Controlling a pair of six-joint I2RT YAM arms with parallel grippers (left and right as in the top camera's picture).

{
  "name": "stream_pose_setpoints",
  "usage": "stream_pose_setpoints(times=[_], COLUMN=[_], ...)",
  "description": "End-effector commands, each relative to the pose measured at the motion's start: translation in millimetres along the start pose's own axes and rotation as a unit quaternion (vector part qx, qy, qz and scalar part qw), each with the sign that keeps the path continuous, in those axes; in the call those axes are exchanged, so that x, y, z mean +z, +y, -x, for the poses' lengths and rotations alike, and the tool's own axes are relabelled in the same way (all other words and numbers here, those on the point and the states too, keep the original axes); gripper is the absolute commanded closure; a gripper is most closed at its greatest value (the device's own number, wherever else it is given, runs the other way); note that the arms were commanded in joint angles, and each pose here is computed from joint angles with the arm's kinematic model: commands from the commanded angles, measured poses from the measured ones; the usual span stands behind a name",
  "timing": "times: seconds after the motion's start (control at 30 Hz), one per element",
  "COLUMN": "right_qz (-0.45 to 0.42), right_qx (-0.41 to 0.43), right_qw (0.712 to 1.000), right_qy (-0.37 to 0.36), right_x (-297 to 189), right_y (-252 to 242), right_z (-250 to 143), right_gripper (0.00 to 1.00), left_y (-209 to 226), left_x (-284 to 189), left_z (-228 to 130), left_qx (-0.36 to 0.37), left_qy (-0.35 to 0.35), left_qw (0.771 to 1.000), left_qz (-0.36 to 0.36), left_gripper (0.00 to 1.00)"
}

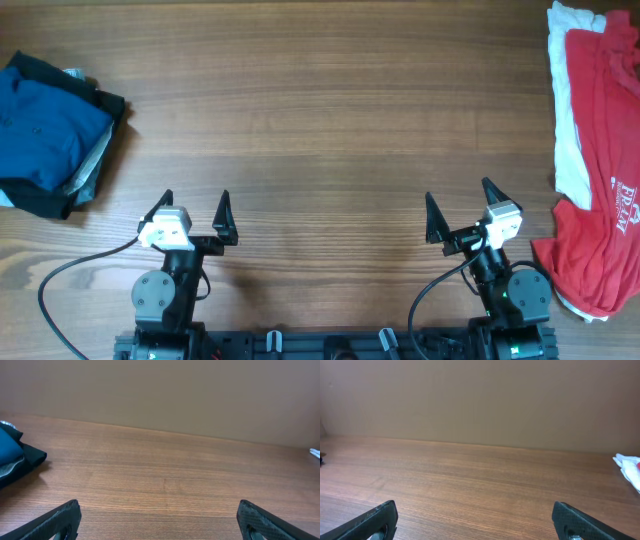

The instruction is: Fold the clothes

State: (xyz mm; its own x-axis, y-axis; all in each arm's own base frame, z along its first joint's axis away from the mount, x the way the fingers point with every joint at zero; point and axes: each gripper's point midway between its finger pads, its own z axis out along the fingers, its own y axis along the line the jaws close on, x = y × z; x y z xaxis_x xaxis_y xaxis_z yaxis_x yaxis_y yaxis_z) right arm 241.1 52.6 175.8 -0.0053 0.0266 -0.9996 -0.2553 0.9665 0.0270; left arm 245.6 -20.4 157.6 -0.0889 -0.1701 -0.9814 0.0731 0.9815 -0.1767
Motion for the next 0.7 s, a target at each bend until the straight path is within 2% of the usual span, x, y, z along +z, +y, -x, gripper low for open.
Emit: stream_pose_setpoints(times=[0.0, 0.23, 0.4, 0.57, 0.67], right_qz=[0.007, 0.011, 0.001, -0.032, -0.049], right_qx=[-0.007, 0.041, 0.044, 0.048, 0.053], right_qw=[1.000, 0.999, 0.999, 0.997, 0.992], right_qy=[-0.006, -0.005, 0.014, 0.051, 0.101], right_x=[-1, -1, -2, -8, -14], right_y=[2, 3, 1, -8, -12], right_z=[2, 2, 2, 19, 31], right_gripper=[0.00, 0.00, 0.00, 0.00, 0.00], left_y=[-4, -5, -7, -9, -12], left_x=[0, 0, -1, -9, -17], left_z=[-1, 0, 2, 11, 24], left_qx=[0.008, 0.008, -0.005, -0.007, -0.012], left_qy=[0.001, -0.002, 0.000, 0.040, 0.082], left_qw=[1.000, 1.000, 1.000, 0.999, 0.997], left_qz=[-0.012, -0.012, -0.019, -0.013, -0.005], left_gripper=[0.00, 0.00, 0.00, 0.00, 0.00])
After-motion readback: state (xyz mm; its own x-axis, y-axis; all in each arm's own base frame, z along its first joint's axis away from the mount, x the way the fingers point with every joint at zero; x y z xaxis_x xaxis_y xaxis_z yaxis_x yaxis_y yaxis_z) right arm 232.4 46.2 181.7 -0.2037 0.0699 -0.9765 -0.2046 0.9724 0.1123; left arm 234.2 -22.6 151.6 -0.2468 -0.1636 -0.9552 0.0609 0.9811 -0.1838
